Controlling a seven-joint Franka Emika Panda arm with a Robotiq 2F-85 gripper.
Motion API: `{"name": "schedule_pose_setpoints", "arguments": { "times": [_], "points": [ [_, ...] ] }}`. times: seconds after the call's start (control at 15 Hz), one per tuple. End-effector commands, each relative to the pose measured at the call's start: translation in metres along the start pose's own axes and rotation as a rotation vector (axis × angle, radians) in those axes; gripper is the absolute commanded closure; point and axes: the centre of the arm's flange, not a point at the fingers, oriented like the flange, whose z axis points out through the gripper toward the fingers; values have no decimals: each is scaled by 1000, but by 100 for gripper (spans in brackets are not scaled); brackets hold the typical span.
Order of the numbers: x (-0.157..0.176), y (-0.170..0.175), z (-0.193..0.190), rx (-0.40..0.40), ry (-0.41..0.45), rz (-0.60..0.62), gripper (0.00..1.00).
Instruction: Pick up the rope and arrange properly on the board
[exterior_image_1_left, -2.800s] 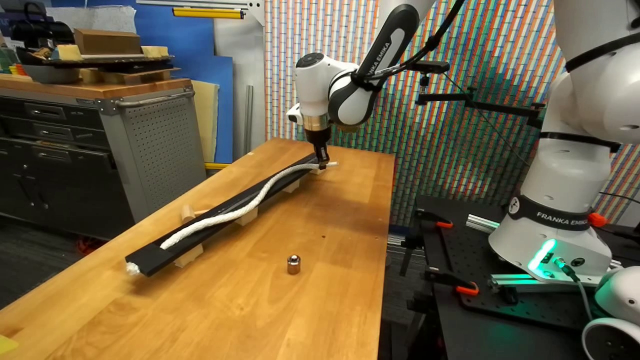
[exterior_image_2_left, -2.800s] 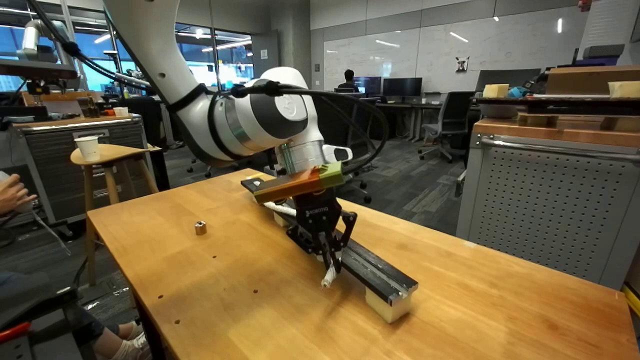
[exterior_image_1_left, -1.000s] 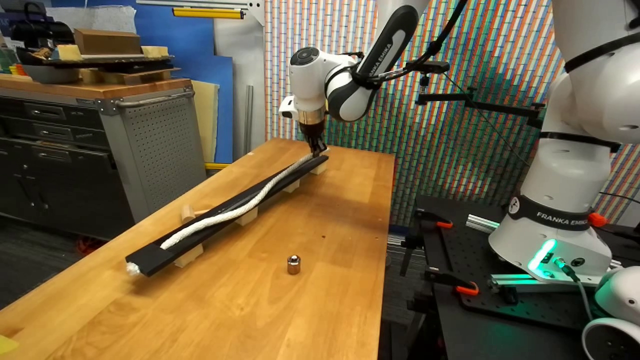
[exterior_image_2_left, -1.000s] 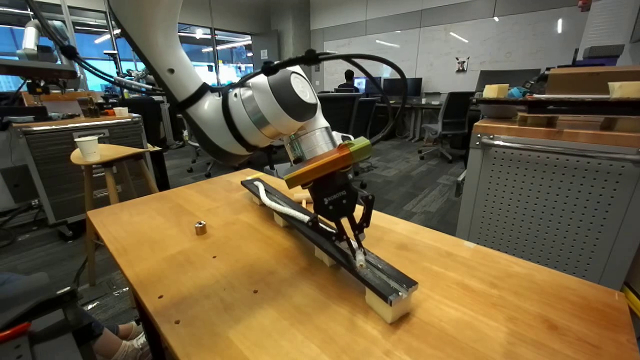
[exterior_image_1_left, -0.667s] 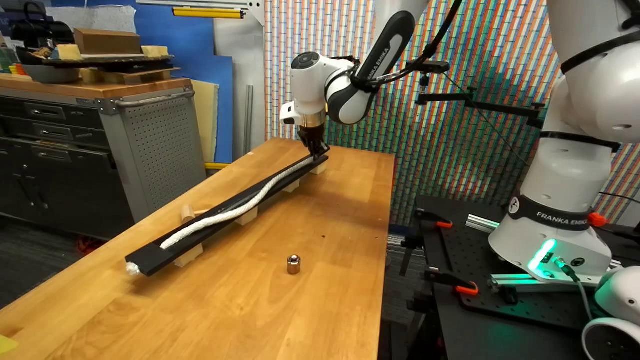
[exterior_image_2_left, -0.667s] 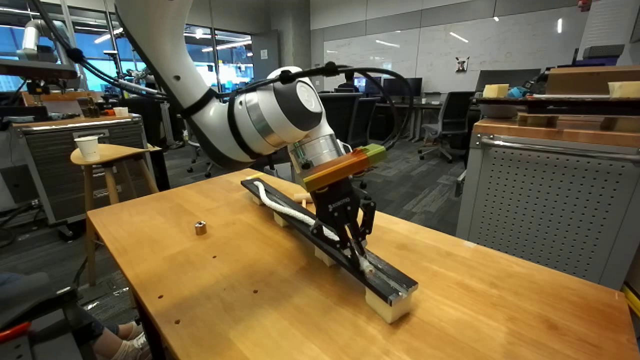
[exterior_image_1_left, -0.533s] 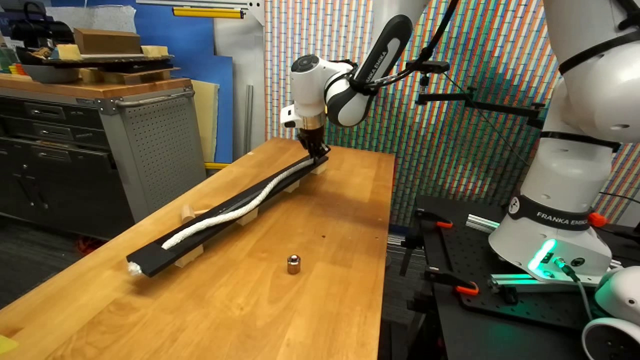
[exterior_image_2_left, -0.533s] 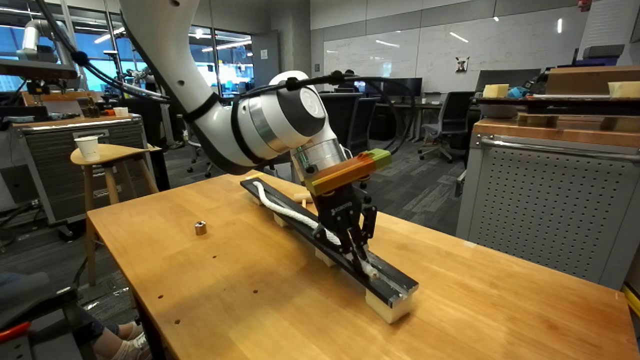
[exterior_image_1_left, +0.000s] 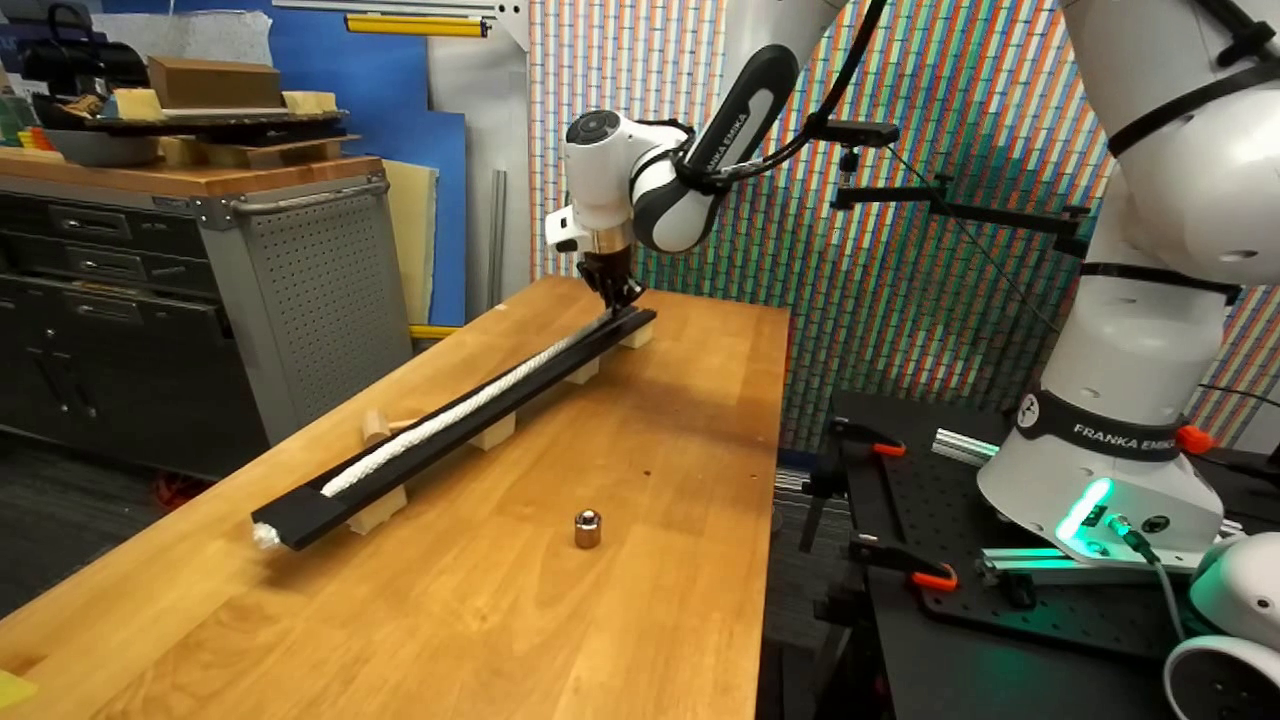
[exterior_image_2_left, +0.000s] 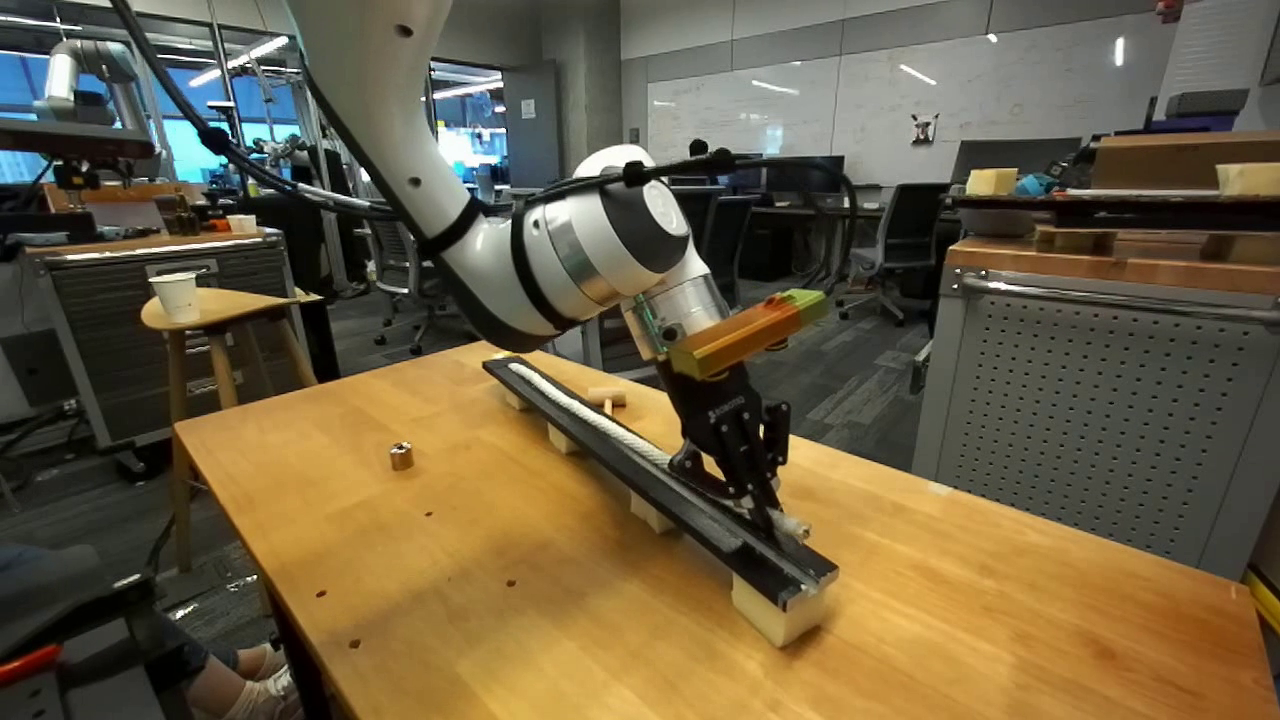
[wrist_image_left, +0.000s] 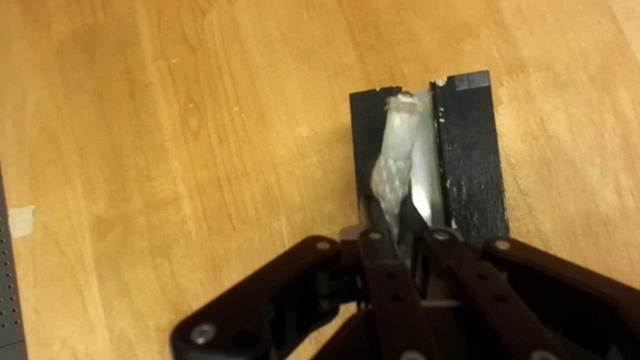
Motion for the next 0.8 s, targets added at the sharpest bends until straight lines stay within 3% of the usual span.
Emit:
{"name": "schedule_pose_setpoints", "arguments": {
  "times": [0.0, 0.73],
  "points": [
    [-14, 21, 12, -11, -36, -25, 97],
    [-39, 12, 15, 36, -99, 27, 97]
  ]
}}
